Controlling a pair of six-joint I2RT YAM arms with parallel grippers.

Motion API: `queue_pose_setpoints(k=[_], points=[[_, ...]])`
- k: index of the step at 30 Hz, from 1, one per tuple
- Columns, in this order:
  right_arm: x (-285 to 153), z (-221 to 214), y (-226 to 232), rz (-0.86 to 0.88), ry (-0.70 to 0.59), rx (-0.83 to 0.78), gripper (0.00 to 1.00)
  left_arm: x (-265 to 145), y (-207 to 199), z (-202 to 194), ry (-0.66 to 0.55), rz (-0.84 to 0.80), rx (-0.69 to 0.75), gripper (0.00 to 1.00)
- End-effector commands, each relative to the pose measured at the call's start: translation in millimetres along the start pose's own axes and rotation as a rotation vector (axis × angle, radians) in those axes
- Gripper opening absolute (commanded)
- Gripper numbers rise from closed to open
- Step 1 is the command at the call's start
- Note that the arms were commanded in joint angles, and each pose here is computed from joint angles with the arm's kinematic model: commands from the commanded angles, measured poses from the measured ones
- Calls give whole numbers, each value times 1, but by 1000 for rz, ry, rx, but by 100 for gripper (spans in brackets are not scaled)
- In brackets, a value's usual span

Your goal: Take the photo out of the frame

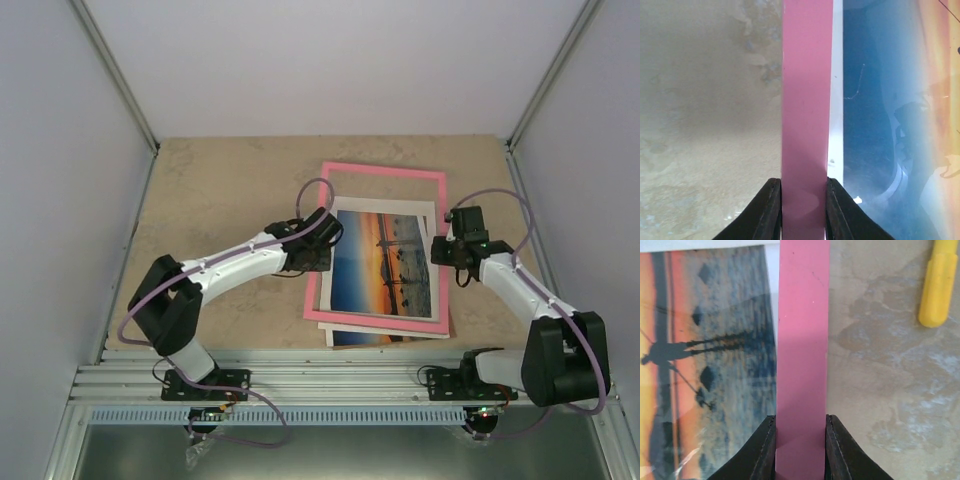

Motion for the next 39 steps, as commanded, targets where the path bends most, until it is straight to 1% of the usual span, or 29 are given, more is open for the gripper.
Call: queue_pose_setpoints(k=[1,7,12,14,19,23,27,28,31,34,37,39], points=[[-16,22,26,176,-94,-23,1,-16,21,27,-100,35,-49,0],[-11,35,60,298,-117,-17,1,-23,56,44,-144,95,-43,0],[-4,52,99,408,-137,-11,1,-18,89,60,-165,195,-46,0],[1,57,113,433,-142,-1,1,-16,106,69,-187,261,-60,0],[19,72,155,505,-133,-9,1,-5,143,87,-229,428,-60,0],[37,75,191,552,-101,-48,1,6,166,101,-243,499,-66,0],[53,76,213,588,-79,-63,1,16,181,111,-240,568,-52,0],[57,75,216,593,-76,-65,3,19,185,112,-237,577,-57,0],[64,76,220,596,-69,-82,13,27,197,112,-222,595,-70,0],[65,74,220,596,-64,-107,21,32,205,111,-214,594,-74,0],[64,71,217,596,-57,-133,34,36,208,110,-209,594,-65,0],[64,66,212,591,-46,-141,36,41,209,107,-195,599,-54,0]])
Point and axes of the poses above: each gripper's point midway between its finger pads, its own x axis out along the fingers, its own y axis along the line the jaws close on, z = x × y, the point moved 9 cm from there along -x, back along the fingers, and after that the axes turned 15 degrees about -x, right-handed, at the moved point
